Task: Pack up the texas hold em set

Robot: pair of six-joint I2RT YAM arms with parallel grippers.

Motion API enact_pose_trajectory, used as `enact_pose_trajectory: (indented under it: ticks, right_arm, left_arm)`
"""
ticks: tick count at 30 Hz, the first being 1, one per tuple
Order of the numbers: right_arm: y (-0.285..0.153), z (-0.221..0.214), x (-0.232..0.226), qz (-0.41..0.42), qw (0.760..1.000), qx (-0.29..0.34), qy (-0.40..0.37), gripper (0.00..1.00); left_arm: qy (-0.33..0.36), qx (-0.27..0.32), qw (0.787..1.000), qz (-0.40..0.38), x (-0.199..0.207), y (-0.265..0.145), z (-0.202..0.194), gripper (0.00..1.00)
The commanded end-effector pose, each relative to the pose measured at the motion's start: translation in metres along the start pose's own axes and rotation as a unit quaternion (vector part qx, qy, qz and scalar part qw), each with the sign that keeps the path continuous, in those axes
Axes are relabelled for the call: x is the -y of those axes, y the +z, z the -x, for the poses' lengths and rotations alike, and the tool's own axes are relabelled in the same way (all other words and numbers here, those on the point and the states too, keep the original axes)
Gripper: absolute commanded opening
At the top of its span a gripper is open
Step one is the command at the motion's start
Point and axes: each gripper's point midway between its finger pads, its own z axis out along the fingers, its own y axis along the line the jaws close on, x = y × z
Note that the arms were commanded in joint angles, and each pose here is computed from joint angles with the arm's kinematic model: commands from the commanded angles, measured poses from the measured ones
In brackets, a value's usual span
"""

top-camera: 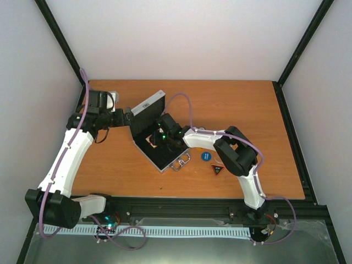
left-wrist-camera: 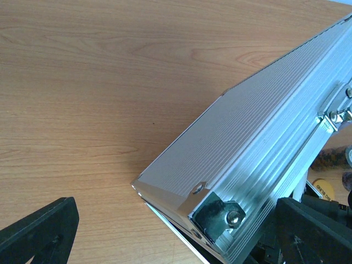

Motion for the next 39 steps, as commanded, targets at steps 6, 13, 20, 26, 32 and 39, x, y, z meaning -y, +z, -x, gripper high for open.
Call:
enact_pose_trajectory:
  ticks: [6,13,20,26,32,39]
  right_arm:
    - [-0.028,0.009,-0.007,-0.024,0.999,0.012,-0.027,0.35]
    - [-0.084,0.028,-0.014,-0.063,0.996,0.052,-0.045,0.64]
    - [-0.136,0.011,0.017,-0.155,0.986,0.034,-0.042,0.94]
    - [-0.180,-0.014,0.049,-0.237,0.971,0.006,-0.034,1.00]
    - [-0.203,-0.047,0.075,-0.266,0.964,-0.020,-0.002,1.00]
    - [-0.210,-0.071,0.096,-0.292,0.955,-0.041,0.025,1.00]
  left_arm:
    - [0.000,-0.002,1.000,0.011,-0.003,-0.005,0.000,1.00]
    - [0.000,-0.001,1.000,0.011,-0.002,-0.004,0.001,1.00]
    - [-0.001,0.003,1.000,0.009,-0.001,-0.006,0.006,1.00]
    - [-0.001,0.013,1.000,-0.001,0.005,-0.013,0.013,1.00]
    - [-0.006,0.027,0.999,-0.038,0.019,-0.023,0.020,1.00]
    - [-0.011,0.031,0.998,-0.046,0.022,-0.027,0.023,1.00]
